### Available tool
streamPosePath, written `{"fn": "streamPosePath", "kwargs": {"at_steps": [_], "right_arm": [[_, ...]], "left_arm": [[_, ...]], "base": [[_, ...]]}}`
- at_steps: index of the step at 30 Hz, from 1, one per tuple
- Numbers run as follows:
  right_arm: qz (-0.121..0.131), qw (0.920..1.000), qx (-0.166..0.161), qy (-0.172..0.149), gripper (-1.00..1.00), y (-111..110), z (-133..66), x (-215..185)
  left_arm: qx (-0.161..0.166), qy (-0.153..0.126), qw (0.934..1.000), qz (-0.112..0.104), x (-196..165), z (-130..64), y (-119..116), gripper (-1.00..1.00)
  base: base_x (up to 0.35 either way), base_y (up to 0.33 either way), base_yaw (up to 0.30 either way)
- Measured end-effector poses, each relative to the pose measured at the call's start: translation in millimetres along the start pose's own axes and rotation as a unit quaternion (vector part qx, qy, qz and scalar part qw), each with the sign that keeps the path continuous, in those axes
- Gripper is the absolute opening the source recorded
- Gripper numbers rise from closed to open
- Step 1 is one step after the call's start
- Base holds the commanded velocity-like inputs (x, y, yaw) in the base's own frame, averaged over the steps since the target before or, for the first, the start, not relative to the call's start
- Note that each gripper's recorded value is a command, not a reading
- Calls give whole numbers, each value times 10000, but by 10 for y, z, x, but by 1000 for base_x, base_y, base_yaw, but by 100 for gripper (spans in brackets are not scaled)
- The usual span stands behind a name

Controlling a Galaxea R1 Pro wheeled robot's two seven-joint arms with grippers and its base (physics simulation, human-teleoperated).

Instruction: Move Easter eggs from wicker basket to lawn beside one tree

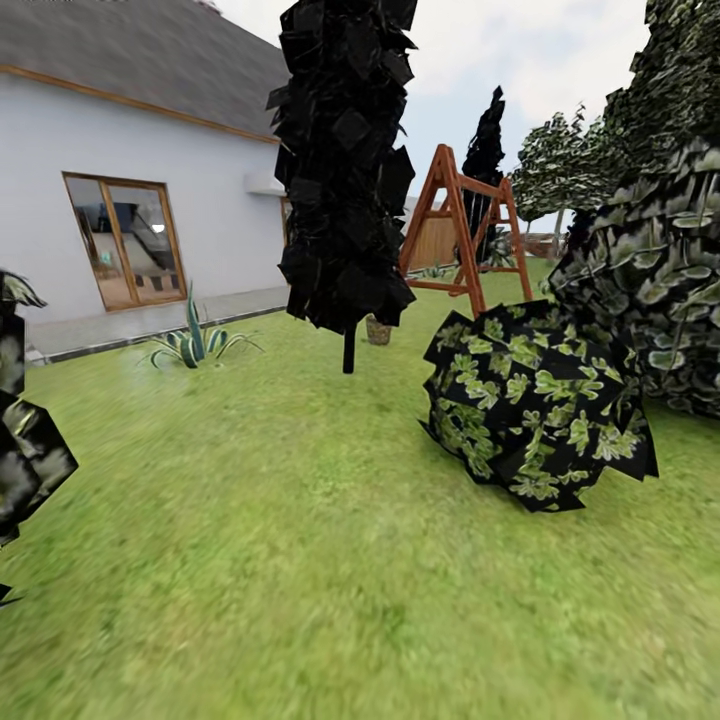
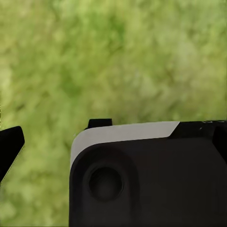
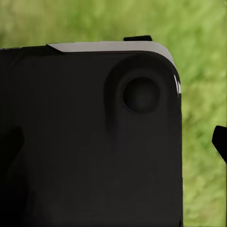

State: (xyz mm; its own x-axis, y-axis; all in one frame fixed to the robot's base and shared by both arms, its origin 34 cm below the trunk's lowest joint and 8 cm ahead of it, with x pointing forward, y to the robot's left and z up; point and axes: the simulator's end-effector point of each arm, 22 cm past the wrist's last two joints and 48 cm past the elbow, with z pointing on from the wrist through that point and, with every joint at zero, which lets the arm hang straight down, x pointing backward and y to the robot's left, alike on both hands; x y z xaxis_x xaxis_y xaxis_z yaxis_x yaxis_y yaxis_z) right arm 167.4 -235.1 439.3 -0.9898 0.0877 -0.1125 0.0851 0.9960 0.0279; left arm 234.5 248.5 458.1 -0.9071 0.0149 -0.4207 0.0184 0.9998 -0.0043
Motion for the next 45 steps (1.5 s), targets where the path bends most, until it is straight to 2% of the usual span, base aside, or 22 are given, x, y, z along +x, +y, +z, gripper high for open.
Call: {"fn": "streamPosePath", "kwargs": {"at_steps": [15, 31, 45], "right_arm": [[8, 10000, 2, -1, 100, -2, 0, 0], [8, 10000, 1, -1, 100, 0, 0, 0], [7, 10000, 1, -1, 100, 0, 0, 0]], "left_arm": [[0, -1, 10000, 0, 0, 0, 0, 100], [0, -1, 10000, 0, -1, 0, 0, 100], [1, -1, 10000, 2, -1, 0, -1, 100]], "base": [[328, 0, 51], [328, 0, 182], [328, 0, 57]]}}
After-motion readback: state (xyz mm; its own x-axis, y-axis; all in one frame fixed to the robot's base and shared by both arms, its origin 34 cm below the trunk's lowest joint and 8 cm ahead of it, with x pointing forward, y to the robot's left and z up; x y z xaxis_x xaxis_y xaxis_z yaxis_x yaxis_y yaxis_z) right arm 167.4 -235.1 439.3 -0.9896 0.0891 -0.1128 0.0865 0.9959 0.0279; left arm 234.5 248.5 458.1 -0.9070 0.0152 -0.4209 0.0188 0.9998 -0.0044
